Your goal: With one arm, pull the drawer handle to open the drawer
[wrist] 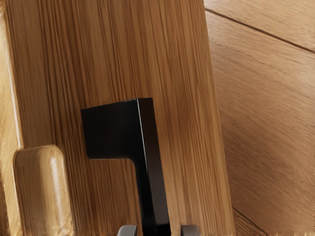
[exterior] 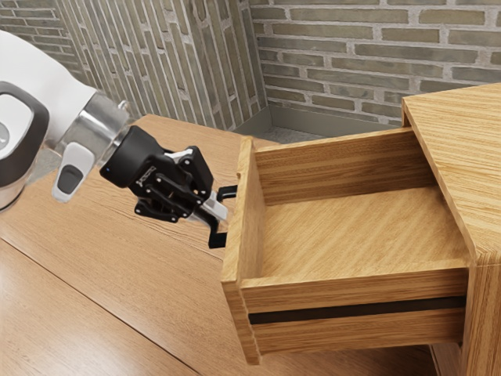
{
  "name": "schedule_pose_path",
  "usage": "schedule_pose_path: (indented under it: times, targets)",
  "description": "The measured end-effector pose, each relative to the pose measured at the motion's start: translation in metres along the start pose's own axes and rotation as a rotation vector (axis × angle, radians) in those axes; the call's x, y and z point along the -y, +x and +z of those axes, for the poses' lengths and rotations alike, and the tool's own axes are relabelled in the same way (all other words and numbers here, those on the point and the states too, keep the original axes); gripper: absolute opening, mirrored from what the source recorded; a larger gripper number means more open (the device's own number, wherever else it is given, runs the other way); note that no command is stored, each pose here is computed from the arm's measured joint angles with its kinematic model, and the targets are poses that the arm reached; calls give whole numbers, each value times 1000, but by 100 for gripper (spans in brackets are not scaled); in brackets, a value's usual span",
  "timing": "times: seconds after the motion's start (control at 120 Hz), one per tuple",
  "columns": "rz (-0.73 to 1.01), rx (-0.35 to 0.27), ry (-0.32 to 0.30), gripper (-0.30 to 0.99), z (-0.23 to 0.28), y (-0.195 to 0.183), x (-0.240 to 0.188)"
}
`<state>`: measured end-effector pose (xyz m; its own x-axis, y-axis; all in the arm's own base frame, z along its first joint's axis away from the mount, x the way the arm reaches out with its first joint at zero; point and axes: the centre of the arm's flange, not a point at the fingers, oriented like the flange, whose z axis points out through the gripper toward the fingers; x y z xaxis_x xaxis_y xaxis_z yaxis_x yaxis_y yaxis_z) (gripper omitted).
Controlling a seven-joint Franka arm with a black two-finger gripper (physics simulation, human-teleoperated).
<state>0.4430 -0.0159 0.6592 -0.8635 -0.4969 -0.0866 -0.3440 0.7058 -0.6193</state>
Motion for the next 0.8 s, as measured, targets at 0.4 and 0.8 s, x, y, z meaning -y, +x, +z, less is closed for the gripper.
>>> schedule_pose_path:
  times: [0.4,0.8]
  targets:
    - [52,194,-170,25,-102,-44,87]
    - [-444,217,-597,62,-54,-61,112]
